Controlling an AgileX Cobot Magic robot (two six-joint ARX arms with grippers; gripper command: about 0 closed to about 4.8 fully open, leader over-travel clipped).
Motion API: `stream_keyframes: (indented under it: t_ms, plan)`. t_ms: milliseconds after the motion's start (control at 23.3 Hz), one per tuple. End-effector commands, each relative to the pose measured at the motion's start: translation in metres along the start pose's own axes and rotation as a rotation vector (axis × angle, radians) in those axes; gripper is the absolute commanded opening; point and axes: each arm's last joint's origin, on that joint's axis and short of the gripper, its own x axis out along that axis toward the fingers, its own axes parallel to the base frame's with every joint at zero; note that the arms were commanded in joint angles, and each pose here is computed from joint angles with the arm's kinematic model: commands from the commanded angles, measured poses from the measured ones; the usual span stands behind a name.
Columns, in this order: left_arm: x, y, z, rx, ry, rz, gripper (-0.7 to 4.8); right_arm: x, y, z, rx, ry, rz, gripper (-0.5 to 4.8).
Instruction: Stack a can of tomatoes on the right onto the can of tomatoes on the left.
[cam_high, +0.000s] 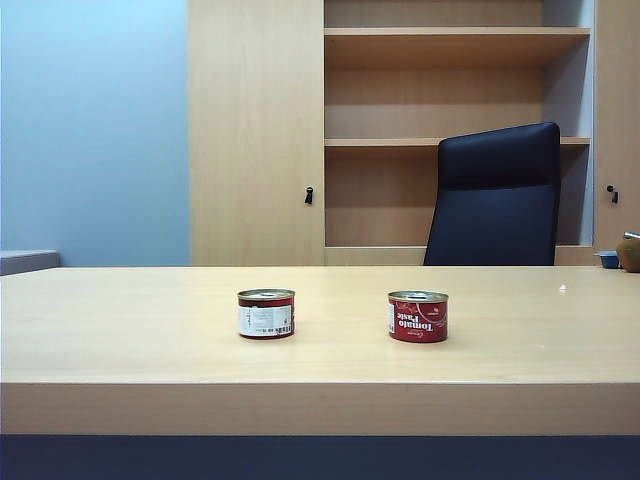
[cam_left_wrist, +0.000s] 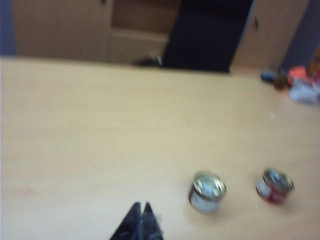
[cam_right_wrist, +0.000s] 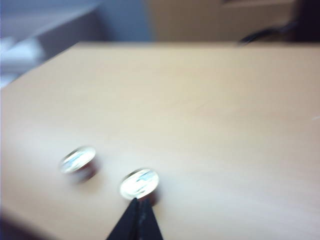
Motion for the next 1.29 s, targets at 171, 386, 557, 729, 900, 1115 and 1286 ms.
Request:
stream_keyframes:
  t_ms: [171,386,557,729,900,1115,1286]
  plan:
    - [0.052,0.01,0.004,-0.033,0.258,-0.249,-0.05,0.135,0.03,0.019,-0.272,0.379,0.072,4.06]
    - [0.063,0.014,0.004,-0.063,0.309,-0.261,-0.05,0.227,0.043,-0.015,-0.3,0.602,0.099,4.2]
    - [0.061,0.012,0.006,-0.058,0.294,-0.288,-0.05,0.266,0.042,-0.037,-0.289,0.738,0.11,4.32]
    - [0.059,0.011,0.008,-0.051,0.281,-0.292,-0.05,0.272,0.039,-0.05,-0.289,0.805,0.1,4.08]
    - [0.059,0.011,0.008,-0.051,0.28,-0.292,-0.05,0.272,0.04,-0.052,-0.281,0.818,0.116,2.47]
    - [0.059,0.011,0.008,-0.058,0.281,-0.291,-0.05,0.274,0.043,-0.045,-0.268,0.8,0.153,1.47]
    - [0.059,0.011,0.008,-0.058,0.28,-0.291,-0.05,0.283,0.064,-0.014,-0.259,0.696,0.22,1.47]
